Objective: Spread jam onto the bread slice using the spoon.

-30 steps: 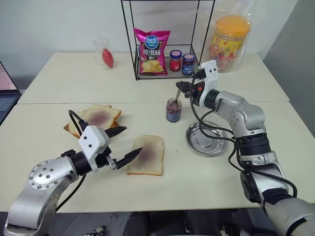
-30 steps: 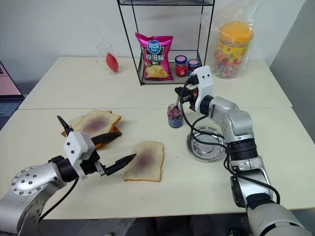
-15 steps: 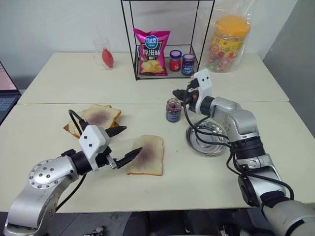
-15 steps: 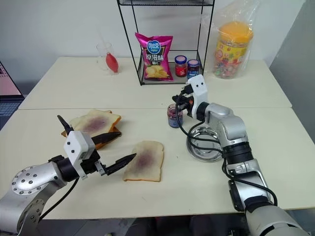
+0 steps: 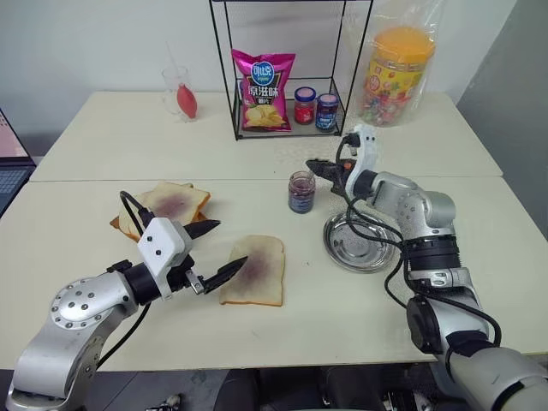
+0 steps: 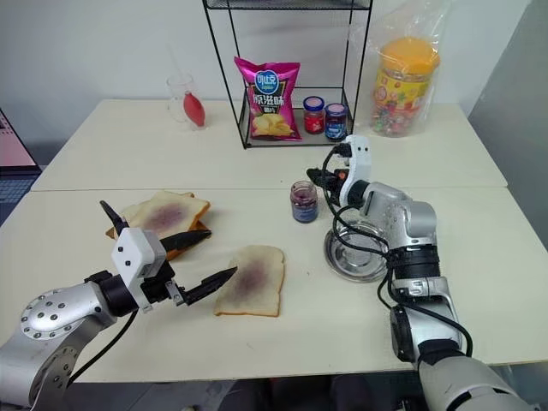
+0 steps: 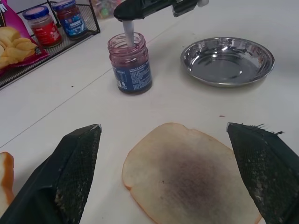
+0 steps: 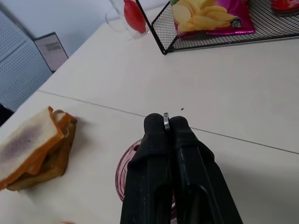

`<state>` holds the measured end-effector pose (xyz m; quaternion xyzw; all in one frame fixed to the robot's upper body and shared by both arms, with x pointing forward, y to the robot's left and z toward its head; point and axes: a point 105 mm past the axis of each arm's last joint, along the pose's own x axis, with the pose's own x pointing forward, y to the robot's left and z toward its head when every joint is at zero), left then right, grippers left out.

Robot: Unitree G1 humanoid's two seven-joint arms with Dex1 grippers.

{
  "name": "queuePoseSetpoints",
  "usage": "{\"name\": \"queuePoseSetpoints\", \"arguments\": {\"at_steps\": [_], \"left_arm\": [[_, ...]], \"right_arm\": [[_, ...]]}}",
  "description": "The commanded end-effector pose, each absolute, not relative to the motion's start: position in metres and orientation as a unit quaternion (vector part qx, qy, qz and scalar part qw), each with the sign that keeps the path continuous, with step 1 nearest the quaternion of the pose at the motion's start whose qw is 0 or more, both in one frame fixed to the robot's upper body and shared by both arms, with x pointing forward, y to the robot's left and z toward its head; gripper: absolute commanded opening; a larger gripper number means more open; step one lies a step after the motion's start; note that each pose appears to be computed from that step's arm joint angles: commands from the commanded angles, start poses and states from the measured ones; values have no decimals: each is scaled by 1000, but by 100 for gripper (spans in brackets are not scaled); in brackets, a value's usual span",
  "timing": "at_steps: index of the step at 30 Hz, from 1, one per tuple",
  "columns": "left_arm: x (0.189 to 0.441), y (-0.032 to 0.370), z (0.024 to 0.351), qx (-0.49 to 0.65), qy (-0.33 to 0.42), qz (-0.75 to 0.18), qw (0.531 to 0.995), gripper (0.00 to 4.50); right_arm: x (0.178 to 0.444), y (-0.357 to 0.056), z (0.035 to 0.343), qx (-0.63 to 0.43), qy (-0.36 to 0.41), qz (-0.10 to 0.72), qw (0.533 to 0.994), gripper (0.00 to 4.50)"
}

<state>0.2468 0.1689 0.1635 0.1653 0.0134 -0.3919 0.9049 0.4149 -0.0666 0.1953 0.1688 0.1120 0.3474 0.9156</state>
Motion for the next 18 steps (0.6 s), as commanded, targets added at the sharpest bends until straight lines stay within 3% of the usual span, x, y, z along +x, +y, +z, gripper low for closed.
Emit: {"name": "queuePoseSetpoints", "arguments": {"at_steps": [1, 18], "left_arm": [[244, 163, 173, 177, -7, -400, 899, 450], [244, 163, 175, 178, -8, -401, 898, 450]], "right_arm": [[414, -63, 222, 211, 86, 363, 903, 2], [420, -71, 225, 281, 106, 338, 892, 2]]}}
